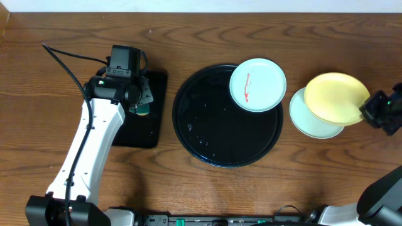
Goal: Clean dirty plates on tray and stack at the side
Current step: 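Move the right gripper to the pale green plate on the round tray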
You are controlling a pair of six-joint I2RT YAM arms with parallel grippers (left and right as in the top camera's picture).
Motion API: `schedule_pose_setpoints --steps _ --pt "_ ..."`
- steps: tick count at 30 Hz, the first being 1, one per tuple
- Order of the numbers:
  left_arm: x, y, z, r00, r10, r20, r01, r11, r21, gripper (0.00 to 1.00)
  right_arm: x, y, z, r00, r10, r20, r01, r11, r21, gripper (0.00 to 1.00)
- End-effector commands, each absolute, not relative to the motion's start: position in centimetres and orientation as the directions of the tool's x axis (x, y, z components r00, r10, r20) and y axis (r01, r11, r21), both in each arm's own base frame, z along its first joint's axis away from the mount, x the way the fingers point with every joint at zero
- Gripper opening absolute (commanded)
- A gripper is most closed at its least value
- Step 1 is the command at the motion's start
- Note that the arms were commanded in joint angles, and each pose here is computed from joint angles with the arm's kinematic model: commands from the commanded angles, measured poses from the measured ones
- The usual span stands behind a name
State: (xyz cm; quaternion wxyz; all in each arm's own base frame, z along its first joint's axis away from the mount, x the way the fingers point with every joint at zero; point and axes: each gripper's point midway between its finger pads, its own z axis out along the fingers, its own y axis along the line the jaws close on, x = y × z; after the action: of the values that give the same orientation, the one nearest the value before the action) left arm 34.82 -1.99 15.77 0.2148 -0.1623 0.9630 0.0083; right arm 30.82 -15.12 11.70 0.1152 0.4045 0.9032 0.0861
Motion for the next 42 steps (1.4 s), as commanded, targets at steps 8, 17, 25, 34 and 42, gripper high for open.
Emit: schedule_pose_setpoints --steps 8,17,25,34,42 --pt "35.2 -1.8 16.0 -0.850 -0.311 -0.424 -0.321 0.946 -0.051 0.08 28.8 -13.9 4.3 -0.636 0.760 -0.134 0.719 0.646 0.255 0.01" --pt "35.2 -1.8 16.0 -0.851 -0.311 -0.424 -0.321 0.946 -0.051 0.08 29.2 -14.1 1.9 -0.628 0.749 -0.209 0.697 0.662 0.276 0.16" --pt "35.2 -1.8 16.0 -0.851 -0.311 -0.424 -0.321 0.946 -0.051 0.08 34.9 -12.8 7.7 -0.700 0.638 -0.320 0.503 0.759 0.413 0.43" --pt "35.2 -1.8 16.0 -0.850 -0.312 -0.424 -0.321 0.946 -0.051 0.08 39.1 -6.7 11.8 -0.786 0.483 -0.386 0.320 0.852 0.414 0.51" --pt "35.2 -1.8 16.0 -0.851 -0.311 -0.424 -0.321 0.946 -0.051 0.08 42.2 1.0 10.0 -0.848 0.261 -0.461 0.118 0.941 0.317 0.54"
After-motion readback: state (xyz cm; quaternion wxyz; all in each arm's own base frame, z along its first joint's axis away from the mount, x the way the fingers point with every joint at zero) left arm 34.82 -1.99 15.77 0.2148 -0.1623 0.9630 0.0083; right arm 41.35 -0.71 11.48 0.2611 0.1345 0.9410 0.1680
